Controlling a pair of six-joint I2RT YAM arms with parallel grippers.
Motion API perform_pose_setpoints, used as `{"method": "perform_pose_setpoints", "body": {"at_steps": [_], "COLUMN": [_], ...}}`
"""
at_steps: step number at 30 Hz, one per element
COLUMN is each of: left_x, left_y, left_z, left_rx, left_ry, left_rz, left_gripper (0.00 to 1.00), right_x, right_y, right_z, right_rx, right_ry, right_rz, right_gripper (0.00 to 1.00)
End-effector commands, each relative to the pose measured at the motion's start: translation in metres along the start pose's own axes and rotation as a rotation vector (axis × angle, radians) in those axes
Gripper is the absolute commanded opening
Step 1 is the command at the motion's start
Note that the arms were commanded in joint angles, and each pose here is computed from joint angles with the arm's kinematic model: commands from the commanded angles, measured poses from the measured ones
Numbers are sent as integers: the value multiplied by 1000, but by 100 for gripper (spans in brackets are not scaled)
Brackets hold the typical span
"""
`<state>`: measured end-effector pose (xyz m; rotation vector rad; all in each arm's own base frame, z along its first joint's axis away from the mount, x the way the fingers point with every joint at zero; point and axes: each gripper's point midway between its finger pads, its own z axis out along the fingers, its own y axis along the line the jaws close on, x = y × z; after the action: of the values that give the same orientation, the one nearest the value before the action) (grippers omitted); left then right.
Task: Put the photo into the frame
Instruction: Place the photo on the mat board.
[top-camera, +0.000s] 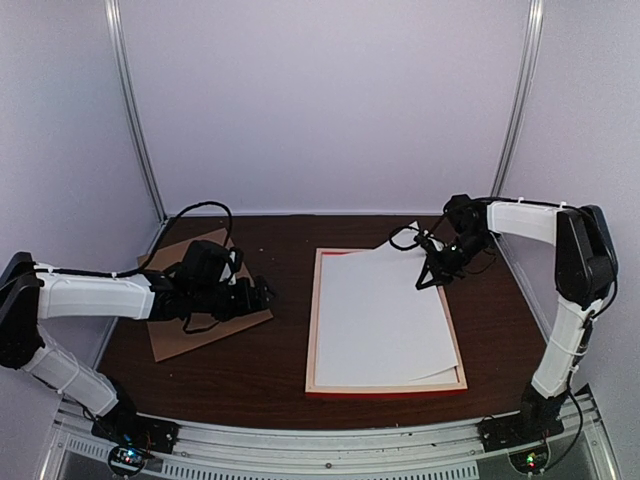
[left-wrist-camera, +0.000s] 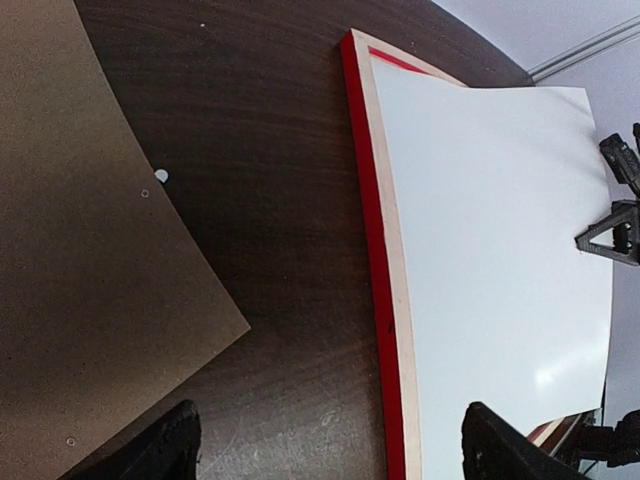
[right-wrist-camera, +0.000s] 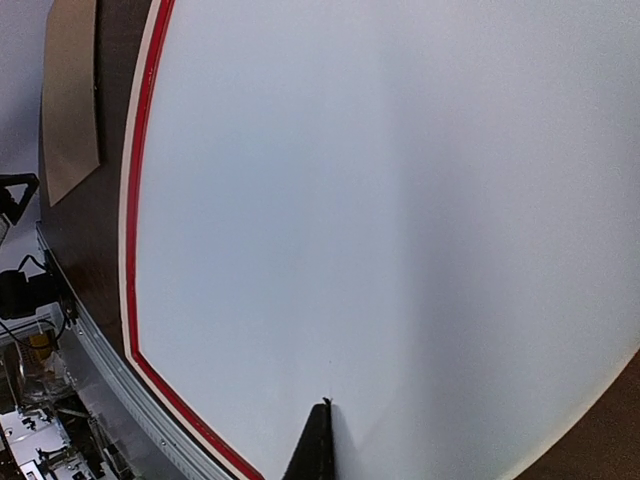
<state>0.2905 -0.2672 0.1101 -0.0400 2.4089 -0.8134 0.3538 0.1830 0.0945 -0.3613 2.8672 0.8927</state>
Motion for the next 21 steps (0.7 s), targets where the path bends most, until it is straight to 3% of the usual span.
{"method": "perform_pose_setpoints", "body": {"at_steps": [1, 21], "left_x": [-14, -14], "left_y": [-19, -17], "left_z": [-4, -2], "left_rx": [52, 43], "left_ry": [-36, -36], "left_rz": [41, 48], "left_gripper": [92, 93], "right_x": [-10, 2], "right_y": [-1, -5], "right_z": [-1, 10], "right_rx": [5, 23], "right_ry": [-31, -52], "right_rz": [-12, 48], "right_gripper": [3, 14]}}
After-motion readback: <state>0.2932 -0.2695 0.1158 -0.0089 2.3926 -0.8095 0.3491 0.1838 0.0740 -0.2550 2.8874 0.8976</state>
